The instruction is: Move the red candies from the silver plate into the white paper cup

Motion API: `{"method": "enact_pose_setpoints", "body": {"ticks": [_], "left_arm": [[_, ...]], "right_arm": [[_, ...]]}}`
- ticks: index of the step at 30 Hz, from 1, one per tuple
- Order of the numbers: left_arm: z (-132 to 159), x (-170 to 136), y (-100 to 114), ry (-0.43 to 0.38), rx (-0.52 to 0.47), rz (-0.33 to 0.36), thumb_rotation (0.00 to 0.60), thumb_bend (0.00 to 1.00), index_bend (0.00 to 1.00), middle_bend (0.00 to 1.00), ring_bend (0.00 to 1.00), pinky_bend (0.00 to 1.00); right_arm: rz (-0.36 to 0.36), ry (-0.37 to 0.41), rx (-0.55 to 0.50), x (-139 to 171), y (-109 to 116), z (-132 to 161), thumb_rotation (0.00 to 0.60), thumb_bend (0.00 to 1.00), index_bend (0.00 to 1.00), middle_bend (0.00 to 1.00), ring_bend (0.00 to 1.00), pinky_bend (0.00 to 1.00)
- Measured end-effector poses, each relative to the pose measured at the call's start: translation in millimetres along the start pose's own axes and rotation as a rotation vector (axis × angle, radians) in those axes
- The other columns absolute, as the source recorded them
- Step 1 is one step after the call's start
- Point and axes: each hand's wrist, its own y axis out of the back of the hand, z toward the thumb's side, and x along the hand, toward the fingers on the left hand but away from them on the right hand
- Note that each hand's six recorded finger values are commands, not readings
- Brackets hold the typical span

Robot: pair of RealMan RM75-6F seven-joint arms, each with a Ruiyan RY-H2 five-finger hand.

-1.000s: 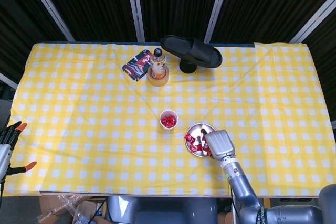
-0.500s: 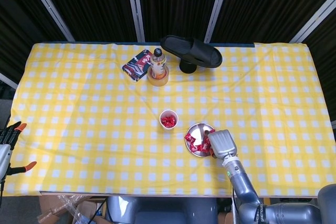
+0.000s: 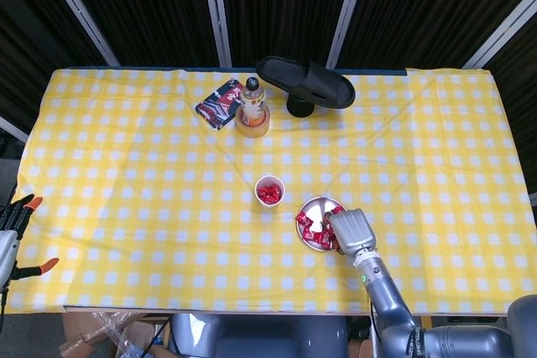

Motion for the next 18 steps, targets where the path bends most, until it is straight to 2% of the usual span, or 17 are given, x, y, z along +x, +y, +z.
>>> {"method": "enact_pose_setpoints", "body": {"ticks": [5,8,18], "left_arm": [[-0.2,-0.3,0.3,-0.001,-0.001,0.001,0.6,0.03,0.0,0.0,0.0,0.0],[0.0,-0.6,0.5,-0.003,-0.003,0.002,0.6,0.03,0.0,0.0,0.0,0.0],[0.5,-1.1,0.4,-0.008,-0.002,0.001,0.6,0.03,0.0,0.0,0.0,0.0]], "right_arm": [[-0.011,0.003,0.0,-0.8,1.6,1.3,0.6,0.35,0.41,0.82,0.92,0.98],[-0.008,-0.005,0.002,-2.2,-0.2,-0.8,0.6,0.4,0.44,0.82,0.93,0.98],[-0.006,-0.01,0.003,-2.4,-1.3,-2.3,0.6,0.44,0.46,0.82,0.92,0.98]]}}
